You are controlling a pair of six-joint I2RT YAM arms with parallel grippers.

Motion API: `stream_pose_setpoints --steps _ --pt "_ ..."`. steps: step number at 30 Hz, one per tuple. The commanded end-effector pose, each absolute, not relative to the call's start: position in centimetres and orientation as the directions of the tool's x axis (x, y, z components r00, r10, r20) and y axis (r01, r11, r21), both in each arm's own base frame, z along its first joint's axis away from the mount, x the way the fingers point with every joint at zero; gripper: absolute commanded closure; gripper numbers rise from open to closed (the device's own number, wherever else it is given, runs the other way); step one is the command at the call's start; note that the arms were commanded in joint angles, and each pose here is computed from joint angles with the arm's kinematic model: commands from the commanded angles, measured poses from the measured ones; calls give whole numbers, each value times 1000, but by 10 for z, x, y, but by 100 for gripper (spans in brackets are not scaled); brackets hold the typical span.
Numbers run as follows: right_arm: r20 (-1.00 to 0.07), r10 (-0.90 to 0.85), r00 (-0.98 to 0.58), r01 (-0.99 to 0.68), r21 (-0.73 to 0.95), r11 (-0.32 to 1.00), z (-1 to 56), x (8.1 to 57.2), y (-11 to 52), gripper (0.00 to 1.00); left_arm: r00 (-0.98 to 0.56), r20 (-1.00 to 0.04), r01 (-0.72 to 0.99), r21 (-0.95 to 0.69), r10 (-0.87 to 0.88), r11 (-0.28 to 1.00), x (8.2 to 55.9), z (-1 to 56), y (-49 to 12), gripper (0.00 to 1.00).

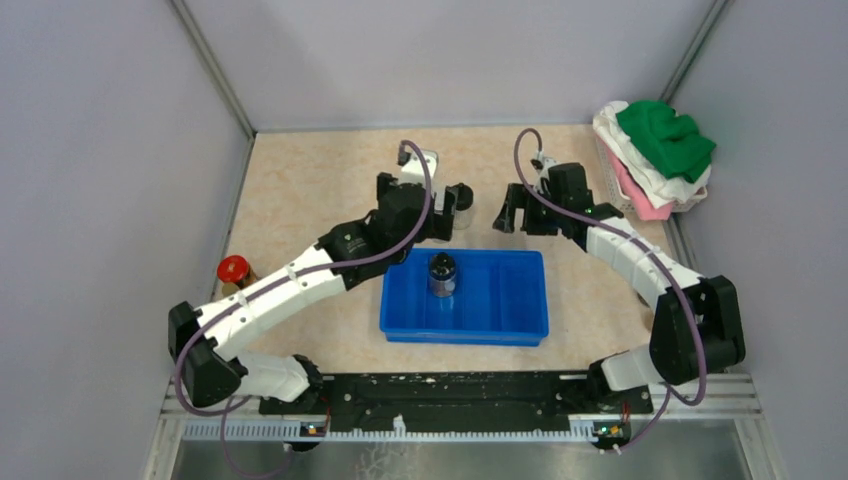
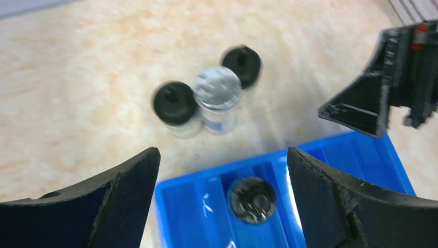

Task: Organize the condiment bottles
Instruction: Place the bottle in the storage box.

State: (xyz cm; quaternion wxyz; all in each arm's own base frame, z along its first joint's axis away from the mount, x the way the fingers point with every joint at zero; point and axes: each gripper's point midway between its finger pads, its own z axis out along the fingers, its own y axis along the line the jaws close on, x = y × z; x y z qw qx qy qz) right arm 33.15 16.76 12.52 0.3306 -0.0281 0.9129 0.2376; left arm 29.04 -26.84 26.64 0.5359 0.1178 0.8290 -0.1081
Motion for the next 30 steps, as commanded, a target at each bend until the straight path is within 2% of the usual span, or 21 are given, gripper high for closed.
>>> stream_pose_setpoints --steps 1,6,13,17,21,30 --pt "-714 98 -694 -290 402 868 182 371 184 15 -354 -931 170 30 90 985 329 281 -225 1" --pt "-730 68 -681 -298 361 884 189 385 190 15 -363 -932 151 -55 4 987 360 259 -193 2" --pt "-727 23 -687 -336 345 876 178 391 204 17 -446 -895 135 -31 33 990 385 206 -190 12" --pt "-744 -89 -662 -449 300 842 183 376 238 19 -468 -883 113 -16 39 994 394 189 -187 11" --pt "-773 -244 -586 -554 162 817 191 362 276 19 -478 -878 48 -25 1 999 398 181 -169 10" --pt "-784 -280 -554 -594 136 793 190 367 317 22 -581 -808 -46 -94 -103 995 407 142 -117 8"
